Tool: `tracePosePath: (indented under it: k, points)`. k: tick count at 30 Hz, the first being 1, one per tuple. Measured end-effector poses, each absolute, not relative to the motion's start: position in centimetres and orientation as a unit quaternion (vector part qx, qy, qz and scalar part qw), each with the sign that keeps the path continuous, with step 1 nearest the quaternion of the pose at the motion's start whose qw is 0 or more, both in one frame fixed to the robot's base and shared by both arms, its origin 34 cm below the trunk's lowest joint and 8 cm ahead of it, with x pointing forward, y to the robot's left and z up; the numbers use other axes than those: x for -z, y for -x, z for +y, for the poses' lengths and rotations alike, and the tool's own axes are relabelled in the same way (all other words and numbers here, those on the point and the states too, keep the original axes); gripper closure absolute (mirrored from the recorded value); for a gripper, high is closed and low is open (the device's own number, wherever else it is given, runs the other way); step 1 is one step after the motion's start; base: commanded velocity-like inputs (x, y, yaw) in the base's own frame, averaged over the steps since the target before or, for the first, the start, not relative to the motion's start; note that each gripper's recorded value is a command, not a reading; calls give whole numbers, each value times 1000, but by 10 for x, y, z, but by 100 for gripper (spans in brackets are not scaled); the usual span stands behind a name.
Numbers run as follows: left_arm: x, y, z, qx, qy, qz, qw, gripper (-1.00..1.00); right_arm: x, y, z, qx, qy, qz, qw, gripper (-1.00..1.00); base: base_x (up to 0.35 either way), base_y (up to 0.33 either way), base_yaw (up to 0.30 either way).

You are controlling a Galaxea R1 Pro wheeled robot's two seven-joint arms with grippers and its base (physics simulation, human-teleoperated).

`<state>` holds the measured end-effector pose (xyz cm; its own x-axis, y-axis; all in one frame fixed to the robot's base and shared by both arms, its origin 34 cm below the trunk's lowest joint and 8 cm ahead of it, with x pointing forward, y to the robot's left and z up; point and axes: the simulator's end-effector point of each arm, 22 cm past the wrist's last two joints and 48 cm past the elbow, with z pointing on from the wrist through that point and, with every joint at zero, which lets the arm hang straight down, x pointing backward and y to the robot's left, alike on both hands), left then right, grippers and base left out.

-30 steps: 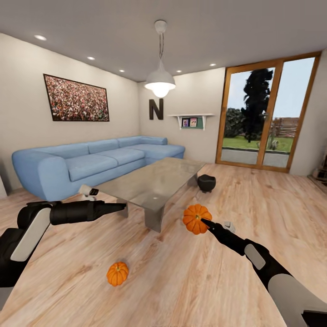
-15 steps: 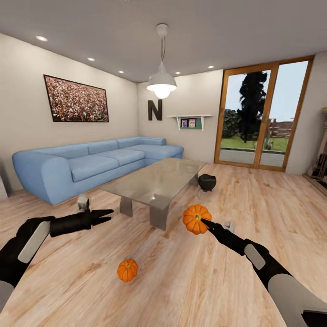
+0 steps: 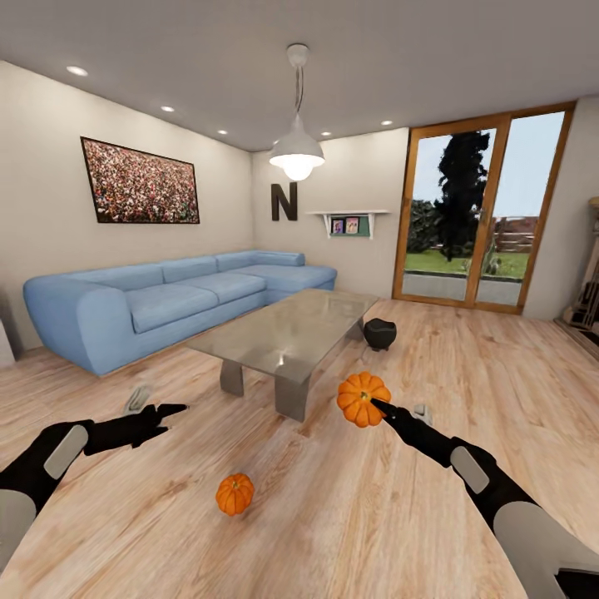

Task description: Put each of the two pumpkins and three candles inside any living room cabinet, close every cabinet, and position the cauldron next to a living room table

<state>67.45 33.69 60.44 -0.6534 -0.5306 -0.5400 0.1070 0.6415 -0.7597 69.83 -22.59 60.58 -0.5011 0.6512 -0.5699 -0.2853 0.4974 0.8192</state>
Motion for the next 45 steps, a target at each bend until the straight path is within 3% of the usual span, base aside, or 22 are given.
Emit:
tracePosePath:
  k: [14,27,45]
  points:
    - [-558,-697,332,362,216,833,358,-100,-631,-698,-225,-493,-107,701,504,100,0,0,0]
    - [-559,-702,323,383,219,824,356,-100,-627,-699,-224,-501,-106,698,501,100,0,0,0]
    - [-516,-706,320,385,229,831,329,-100,-587,-703,-269,-520,-186,677,488,100,0,0,0]
